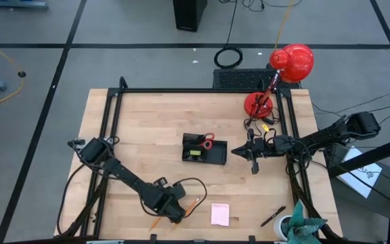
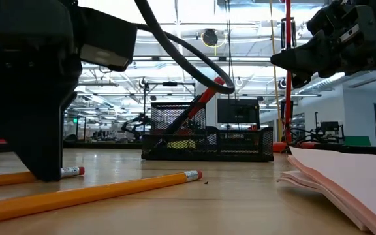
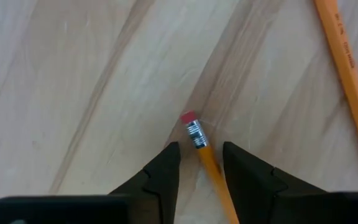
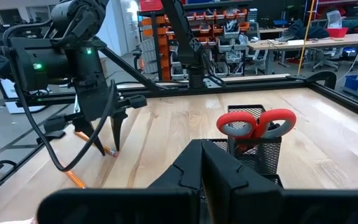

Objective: Pick and place office supplies into organizer
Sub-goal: Put the yellow pencil into the black desk organizer

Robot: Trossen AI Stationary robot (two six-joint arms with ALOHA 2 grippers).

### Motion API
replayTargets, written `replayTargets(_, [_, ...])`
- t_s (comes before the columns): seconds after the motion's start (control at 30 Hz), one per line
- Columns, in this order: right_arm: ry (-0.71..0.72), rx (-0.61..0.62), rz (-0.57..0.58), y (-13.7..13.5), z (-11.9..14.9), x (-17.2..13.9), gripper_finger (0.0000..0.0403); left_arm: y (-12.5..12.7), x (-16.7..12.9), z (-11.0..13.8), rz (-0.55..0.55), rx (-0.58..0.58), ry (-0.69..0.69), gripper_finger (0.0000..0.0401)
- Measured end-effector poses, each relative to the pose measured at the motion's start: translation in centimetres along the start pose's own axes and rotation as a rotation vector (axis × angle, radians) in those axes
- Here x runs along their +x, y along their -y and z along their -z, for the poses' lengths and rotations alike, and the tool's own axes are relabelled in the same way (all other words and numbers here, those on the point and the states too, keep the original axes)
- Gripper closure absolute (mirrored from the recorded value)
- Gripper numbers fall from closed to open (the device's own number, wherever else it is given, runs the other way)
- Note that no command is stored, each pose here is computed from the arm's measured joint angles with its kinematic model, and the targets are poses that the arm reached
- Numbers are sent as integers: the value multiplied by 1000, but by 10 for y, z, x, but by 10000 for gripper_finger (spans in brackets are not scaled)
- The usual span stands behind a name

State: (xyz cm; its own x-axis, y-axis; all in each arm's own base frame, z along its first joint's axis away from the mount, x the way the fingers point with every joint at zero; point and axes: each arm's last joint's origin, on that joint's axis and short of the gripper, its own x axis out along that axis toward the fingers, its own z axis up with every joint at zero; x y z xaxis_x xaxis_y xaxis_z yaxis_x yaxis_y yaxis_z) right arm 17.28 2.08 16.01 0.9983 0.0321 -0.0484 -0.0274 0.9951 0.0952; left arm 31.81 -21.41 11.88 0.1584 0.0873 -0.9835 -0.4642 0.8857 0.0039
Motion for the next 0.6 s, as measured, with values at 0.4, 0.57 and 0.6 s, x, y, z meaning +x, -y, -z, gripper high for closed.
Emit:
replayTargets(0.4, [2, 0, 0, 0, 0, 0, 399, -2, 0, 0, -27, 158, 29, 362])
replayTargets(0.57, [2, 0, 0, 0, 0, 0, 399, -3, 1, -2, -47, 241, 56, 394])
replayTargets(0.6, [1, 0, 0, 0, 0, 0, 399, -3, 1, -2, -51, 259, 57, 393])
